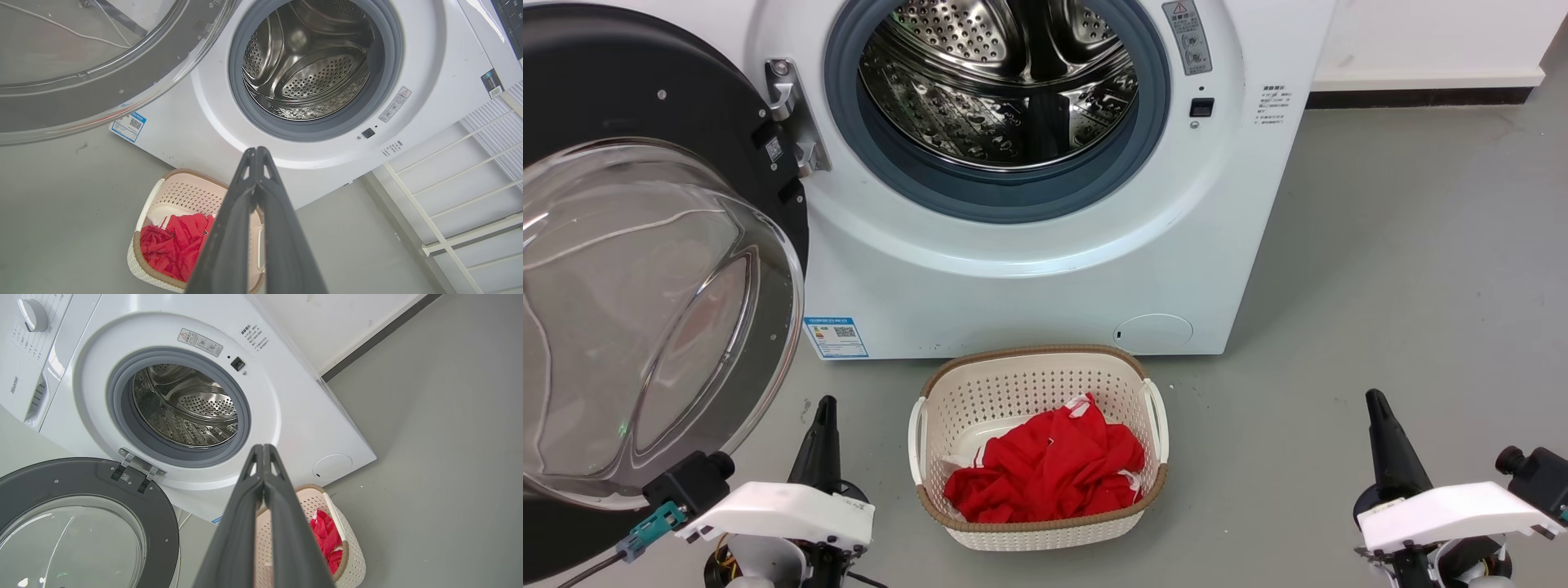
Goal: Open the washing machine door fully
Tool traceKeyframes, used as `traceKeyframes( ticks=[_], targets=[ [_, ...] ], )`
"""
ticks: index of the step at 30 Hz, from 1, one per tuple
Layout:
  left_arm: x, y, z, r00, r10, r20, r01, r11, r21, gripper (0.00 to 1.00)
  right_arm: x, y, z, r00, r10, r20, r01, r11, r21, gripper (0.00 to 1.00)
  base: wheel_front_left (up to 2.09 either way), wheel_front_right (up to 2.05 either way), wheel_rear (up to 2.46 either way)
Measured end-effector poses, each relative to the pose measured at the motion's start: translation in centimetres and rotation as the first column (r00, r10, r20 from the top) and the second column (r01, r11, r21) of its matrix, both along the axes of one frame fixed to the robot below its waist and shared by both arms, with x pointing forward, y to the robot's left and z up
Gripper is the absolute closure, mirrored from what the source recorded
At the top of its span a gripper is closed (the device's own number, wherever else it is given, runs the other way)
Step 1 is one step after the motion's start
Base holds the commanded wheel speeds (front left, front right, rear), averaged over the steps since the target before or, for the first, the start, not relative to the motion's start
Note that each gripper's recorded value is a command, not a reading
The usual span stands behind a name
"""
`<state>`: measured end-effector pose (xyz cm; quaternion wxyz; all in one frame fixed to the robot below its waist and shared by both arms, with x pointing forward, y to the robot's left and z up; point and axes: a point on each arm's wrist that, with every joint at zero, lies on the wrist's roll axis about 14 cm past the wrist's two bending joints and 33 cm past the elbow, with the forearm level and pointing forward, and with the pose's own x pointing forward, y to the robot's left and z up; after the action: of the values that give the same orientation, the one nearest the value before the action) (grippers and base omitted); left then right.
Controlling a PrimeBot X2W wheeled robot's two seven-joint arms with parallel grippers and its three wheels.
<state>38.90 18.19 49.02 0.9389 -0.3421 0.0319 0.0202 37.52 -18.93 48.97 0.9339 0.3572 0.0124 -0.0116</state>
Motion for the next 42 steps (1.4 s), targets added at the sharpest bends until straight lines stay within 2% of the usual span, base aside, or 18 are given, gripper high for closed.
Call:
traceKeyframes(
  ticks=[6, 7, 19, 42],
  targets=[
    [-0.02, 0.27, -0.08, 1.000, 0.007, -0.007, -0.008, 0.996, -0.085, 1.00, 0.14, -0.19, 0.05, 1.000, -0.007, -0.004, 0.008, 0.997, 0.079, 1.00, 0.00, 0.00, 0.00],
    [-0.03, 0.33, -0.12, 1.000, 0.010, -0.011, -0.011, 0.992, -0.124, 1.00, 0.17, -0.26, 0.01, 1.000, -0.009, -0.009, 0.010, 0.993, 0.119, 1.00, 0.00, 0.00, 0.00],
    [-0.07, 0.59, -0.14, 1.000, 0.017, -0.016, -0.021, 0.961, -0.275, 1.00, 0.27, -0.55, -0.01, 1.000, -0.018, -0.018, 0.022, 0.965, 0.260, 1.00, 0.00, 0.00, 0.00],
    [-0.12, 1.01, 0.12, 1.000, 0.024, -0.009, -0.025, 0.865, -0.501, 1.00, 0.73, -0.82, 0.50, 1.000, -0.021, -0.011, 0.024, 0.877, 0.480, 1.00, 0.00, 0.00, 0.00]
  ],
)
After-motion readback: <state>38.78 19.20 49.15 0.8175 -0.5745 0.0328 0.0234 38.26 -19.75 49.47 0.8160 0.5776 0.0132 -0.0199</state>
